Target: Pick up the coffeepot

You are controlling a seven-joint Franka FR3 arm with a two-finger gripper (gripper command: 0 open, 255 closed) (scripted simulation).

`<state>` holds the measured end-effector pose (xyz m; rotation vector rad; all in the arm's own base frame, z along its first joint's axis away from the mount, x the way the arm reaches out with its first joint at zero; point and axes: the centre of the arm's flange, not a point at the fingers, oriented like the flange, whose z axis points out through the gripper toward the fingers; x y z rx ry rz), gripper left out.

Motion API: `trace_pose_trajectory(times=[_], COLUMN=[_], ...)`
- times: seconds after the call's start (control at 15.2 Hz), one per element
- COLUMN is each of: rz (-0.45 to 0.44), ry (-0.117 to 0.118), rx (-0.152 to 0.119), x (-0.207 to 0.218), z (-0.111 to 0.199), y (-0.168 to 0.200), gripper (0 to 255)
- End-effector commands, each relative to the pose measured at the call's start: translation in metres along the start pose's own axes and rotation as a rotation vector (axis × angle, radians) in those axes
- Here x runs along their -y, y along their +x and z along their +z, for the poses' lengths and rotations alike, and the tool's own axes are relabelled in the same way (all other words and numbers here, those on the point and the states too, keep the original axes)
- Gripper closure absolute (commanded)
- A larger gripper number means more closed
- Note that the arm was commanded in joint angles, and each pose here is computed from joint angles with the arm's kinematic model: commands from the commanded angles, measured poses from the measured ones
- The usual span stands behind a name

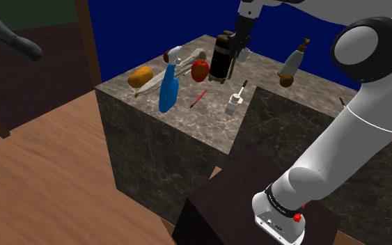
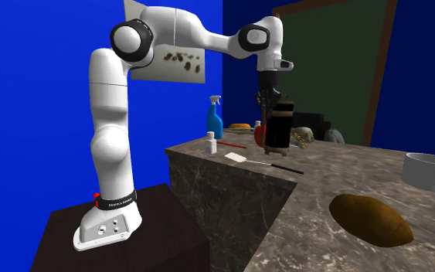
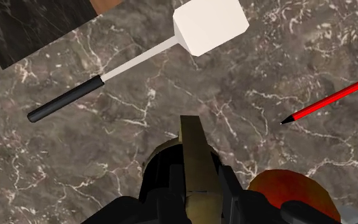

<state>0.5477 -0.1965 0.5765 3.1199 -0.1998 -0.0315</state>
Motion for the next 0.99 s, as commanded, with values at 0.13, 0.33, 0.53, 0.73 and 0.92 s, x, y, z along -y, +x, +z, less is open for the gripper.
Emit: trace_pose_trajectory(times=[0.13, 0.33, 0.53, 0.73, 0.92], rz=[0.000, 0.000, 0.000, 0.000, 0.000], ry=[0.000, 0.000, 0.000, 0.000, 0.000], rx=[-0.002, -0.002, -0.002, -0.002, -0.002], x=[0.000, -0.001, -0.001, -0.001, -0.001], z=[-0.020, -0.036, -0.052, -0.067, -0.073], y=[0.000, 0.000, -0.001, -0.001, -0.001], gripper=[255, 255, 255, 255, 255])
